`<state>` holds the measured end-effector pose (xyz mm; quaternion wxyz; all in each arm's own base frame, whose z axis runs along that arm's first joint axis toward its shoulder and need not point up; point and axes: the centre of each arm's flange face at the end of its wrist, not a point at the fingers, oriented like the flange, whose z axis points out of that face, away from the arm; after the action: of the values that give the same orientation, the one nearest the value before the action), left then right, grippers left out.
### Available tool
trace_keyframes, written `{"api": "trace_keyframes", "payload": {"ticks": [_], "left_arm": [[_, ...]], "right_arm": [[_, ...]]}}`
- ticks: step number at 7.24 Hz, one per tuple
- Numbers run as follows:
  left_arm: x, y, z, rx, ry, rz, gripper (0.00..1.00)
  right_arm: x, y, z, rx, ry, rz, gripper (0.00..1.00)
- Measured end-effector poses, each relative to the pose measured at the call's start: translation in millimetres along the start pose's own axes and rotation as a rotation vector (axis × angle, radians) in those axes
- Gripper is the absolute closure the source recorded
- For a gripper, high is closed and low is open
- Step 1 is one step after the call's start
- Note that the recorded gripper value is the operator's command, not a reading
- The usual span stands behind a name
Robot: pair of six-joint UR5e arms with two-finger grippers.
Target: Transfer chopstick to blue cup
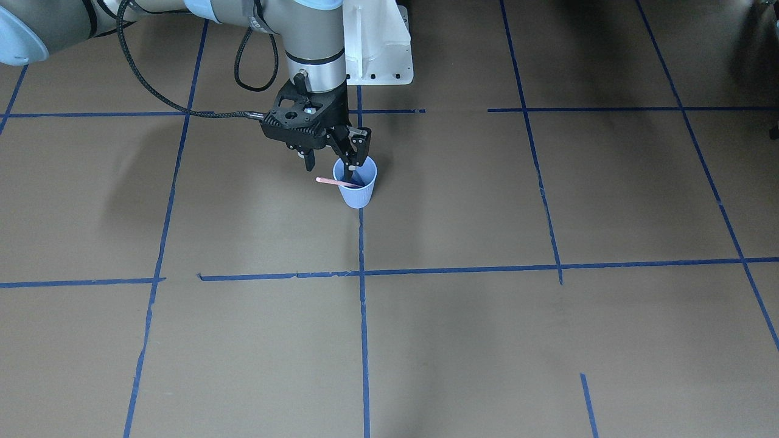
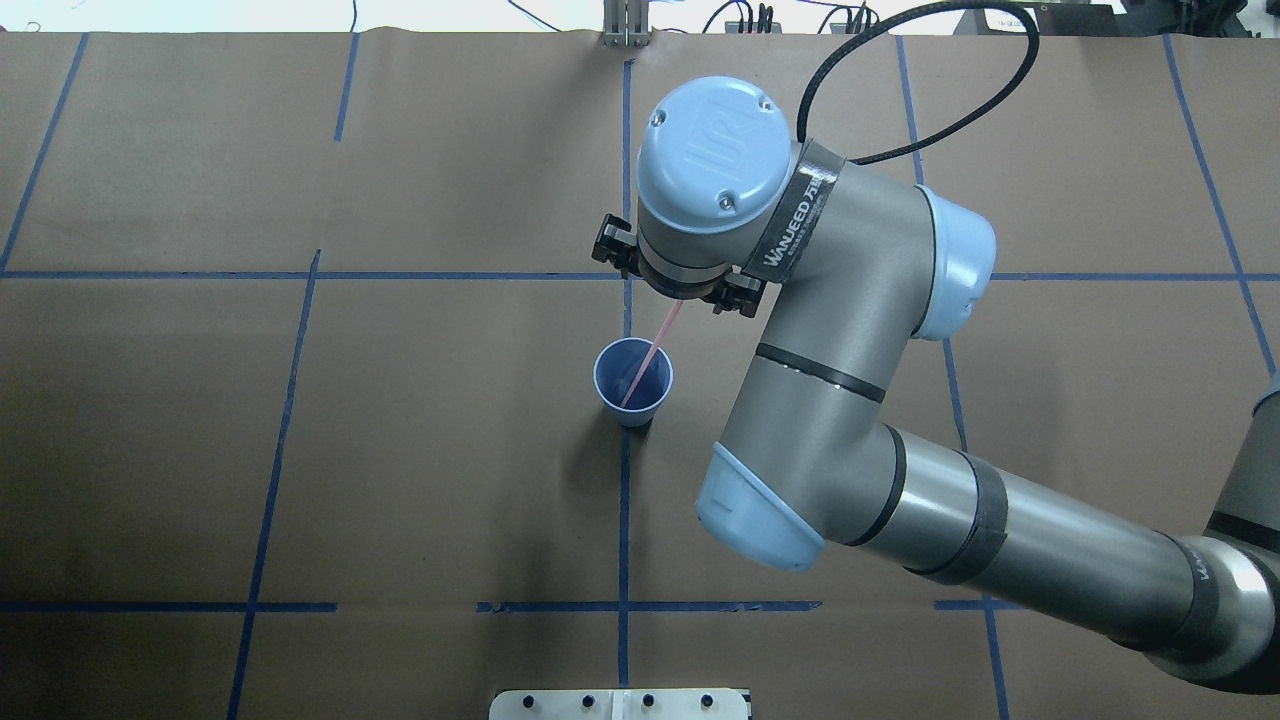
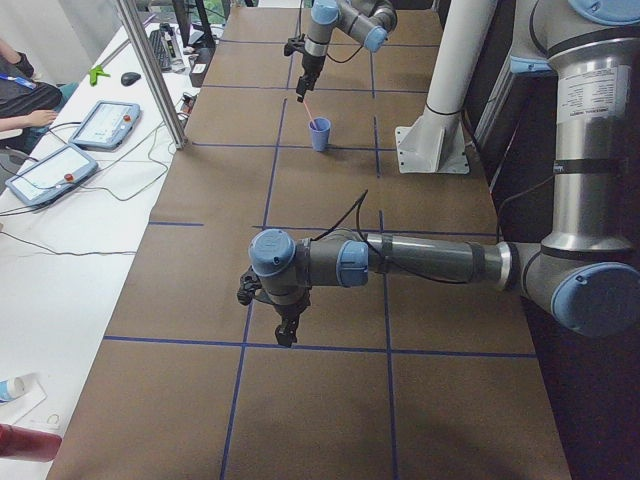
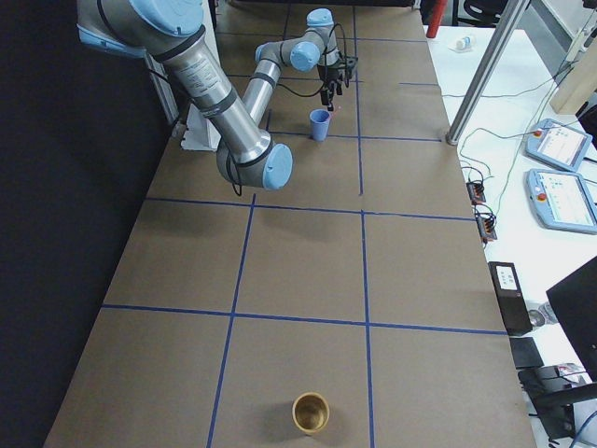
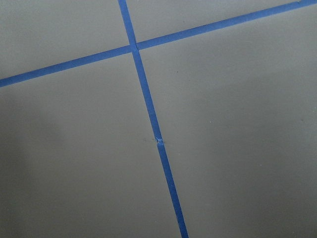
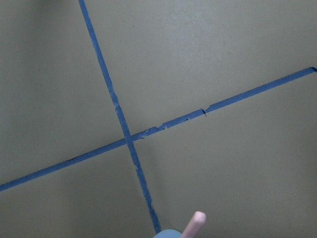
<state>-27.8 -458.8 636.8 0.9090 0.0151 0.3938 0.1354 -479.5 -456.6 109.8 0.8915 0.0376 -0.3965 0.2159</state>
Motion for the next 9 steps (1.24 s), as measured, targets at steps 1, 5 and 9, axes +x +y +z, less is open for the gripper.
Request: {"api": "trace_keyframes", "payload": {"ticks": [1,5,9], "left_arm": [[-0.2,0.0,0.2,0.000,0.000,0.000,0.00],[-2.5,2.2,1.5,-0.006,-0.011,-0.003,0.00],[-10.1,10.1,4.8,-0.024,-0.039,-0.020,0.00]], "right_arm": [[5.6,-18.1,-6.4,-0.034,-0.003,-0.013,0.00],[106.4,-138.5,0.7,-0.160,0.039,-0.235,0.00],[294.9,-255.4,1.6,-0.238,0.049,-0.473,0.00]]}}
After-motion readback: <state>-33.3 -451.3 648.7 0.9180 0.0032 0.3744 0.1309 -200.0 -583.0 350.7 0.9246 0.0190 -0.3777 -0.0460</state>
